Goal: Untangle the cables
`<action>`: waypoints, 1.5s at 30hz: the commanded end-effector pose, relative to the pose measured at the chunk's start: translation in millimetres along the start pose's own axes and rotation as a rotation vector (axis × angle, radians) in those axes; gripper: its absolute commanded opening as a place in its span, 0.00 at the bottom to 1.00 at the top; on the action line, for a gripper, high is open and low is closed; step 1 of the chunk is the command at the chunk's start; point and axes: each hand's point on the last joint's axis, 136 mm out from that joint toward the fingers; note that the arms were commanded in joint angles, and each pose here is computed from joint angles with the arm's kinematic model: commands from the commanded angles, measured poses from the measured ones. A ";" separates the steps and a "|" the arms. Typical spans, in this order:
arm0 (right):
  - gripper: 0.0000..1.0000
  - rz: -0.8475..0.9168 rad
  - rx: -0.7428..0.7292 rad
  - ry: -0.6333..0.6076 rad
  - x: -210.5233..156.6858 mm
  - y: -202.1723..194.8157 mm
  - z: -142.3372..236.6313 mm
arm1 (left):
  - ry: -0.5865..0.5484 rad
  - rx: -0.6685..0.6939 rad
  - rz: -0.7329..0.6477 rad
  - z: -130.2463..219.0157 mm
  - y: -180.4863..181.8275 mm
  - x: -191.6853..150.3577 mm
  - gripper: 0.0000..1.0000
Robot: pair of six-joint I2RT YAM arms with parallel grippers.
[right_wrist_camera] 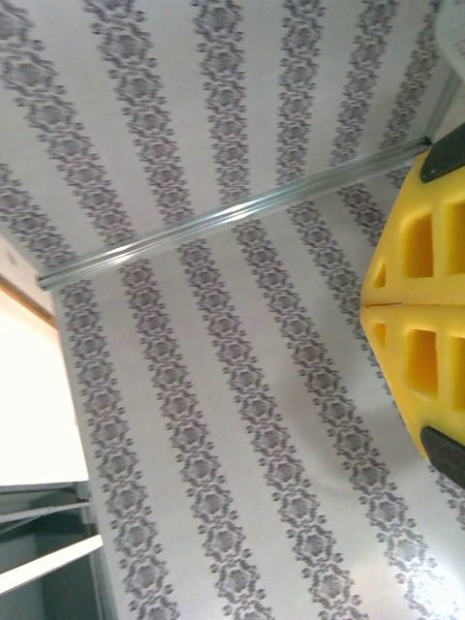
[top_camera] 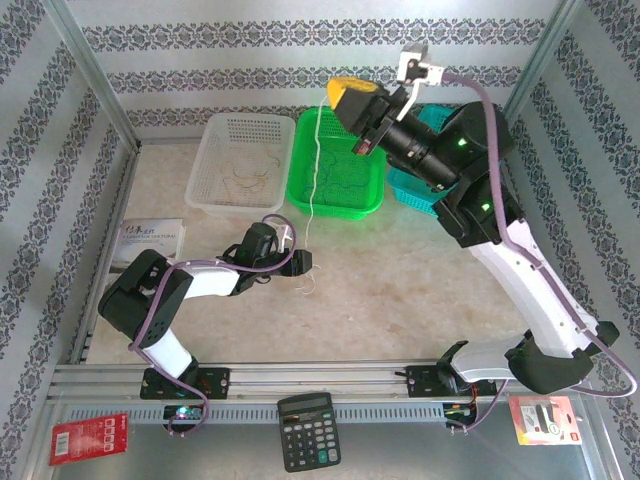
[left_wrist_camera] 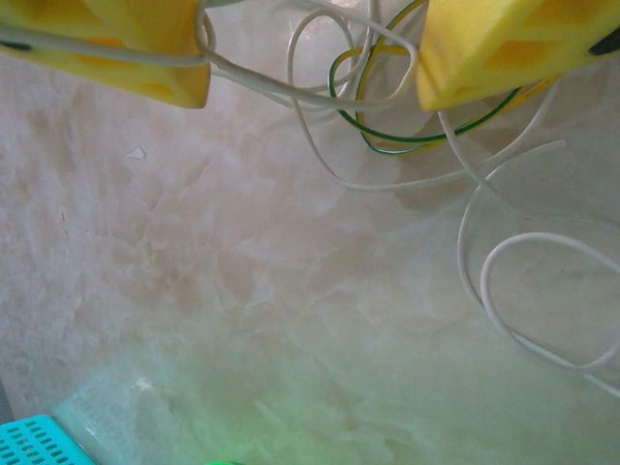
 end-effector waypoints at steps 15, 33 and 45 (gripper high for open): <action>0.00 0.168 -0.041 -0.292 134.2 22.6 37.7 | 0.026 0.007 -0.018 -0.1 5.4 -20.9 0.71; 0.00 0.343 -0.129 -0.480 209.6 36.9 76.8 | 0.035 0.011 -0.018 0.8 6.9 -23.8 0.85; 0.00 0.256 -0.066 -0.383 182.6 29.7 65.6 | -0.040 -0.093 -0.042 27.4 -32.1 7.0 0.94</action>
Point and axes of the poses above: each hand's point on the last joint's axis, 136 mm out from that joint toward the fingers, its own z axis back along the fingers, its own y axis along the line the jaws close on, x = y × z, and after that the axes turned 1 degree about -z, right-handed
